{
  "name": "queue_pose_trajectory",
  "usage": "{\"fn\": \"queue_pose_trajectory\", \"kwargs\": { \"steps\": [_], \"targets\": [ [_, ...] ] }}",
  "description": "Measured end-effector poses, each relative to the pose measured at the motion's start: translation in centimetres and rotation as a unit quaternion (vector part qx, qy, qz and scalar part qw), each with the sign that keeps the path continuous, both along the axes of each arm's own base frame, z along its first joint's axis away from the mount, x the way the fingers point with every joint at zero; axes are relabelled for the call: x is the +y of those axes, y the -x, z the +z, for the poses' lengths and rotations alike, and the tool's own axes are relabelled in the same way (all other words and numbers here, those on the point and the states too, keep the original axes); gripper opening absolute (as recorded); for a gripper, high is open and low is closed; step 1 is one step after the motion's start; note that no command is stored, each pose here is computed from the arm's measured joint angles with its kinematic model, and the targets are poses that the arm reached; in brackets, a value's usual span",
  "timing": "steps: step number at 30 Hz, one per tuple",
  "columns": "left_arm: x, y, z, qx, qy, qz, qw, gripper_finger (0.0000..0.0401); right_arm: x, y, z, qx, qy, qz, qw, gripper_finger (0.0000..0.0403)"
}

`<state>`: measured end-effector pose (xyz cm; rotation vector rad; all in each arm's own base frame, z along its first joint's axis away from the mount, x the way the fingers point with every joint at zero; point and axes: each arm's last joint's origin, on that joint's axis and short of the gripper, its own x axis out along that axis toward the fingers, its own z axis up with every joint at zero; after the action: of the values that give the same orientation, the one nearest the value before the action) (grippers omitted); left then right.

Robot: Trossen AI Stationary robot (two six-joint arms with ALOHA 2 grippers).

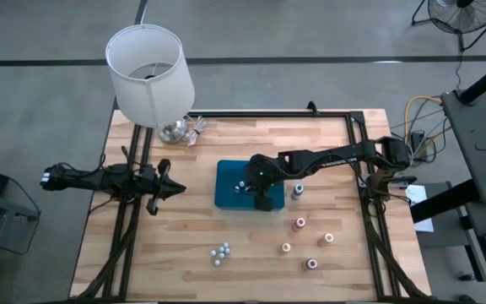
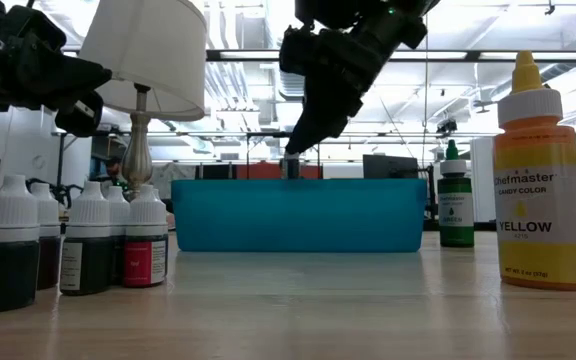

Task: Pick & Place food coloring
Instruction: Put the small green food coloring bottle into the blue bin

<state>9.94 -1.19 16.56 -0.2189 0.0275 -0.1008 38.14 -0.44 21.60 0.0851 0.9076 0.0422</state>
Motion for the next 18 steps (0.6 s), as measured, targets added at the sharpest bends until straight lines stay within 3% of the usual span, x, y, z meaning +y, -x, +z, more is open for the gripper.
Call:
{"fn": "queue_pose_trajectory", "kwargs": {
  "steps": [18],
  "targets": [
    [0.0, 0.0, 0.0, 0.000, 0.000, 0.000, 1.000, 0.0000, -0.8, -1.3, -2.0, 0.040, 0.000, -0.007, 0.999, 0.0043]
  ]
}}
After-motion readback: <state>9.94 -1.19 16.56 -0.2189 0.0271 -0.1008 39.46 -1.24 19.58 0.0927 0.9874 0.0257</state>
